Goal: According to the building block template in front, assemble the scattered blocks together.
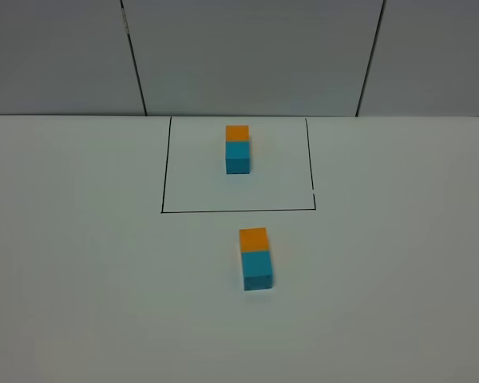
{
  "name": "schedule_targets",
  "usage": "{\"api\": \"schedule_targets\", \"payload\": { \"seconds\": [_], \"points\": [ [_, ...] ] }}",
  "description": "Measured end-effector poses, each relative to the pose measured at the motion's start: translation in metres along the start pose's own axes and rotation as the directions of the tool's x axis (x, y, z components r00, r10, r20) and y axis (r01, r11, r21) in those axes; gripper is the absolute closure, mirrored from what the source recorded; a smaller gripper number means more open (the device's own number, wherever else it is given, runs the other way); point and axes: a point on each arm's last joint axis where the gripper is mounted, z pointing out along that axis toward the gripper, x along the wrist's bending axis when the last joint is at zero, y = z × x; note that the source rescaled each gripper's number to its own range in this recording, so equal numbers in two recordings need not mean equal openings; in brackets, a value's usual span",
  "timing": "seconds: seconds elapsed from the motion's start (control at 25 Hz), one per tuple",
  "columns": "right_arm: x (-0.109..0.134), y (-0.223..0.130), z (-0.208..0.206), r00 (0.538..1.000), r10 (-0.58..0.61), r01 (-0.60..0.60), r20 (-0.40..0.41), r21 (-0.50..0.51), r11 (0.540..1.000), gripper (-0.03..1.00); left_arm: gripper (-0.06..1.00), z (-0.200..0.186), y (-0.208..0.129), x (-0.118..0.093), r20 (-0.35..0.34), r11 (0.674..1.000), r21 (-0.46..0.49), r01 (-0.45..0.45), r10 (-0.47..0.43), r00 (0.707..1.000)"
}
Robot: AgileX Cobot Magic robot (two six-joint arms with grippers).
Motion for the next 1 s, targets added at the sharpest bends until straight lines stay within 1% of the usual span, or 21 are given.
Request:
{"api": "schedule_targets", "payload": {
  "seconds": [1.0],
  "points": [
    [0.0,-0.0001,-0.0001,1.0,0.0,0.0,0.0,-0.001,1.0,0.38,-0.03,0.0,0.0,0.0,0.0,1.0,0.0,0.0,0.0,1.0]
  ]
}}
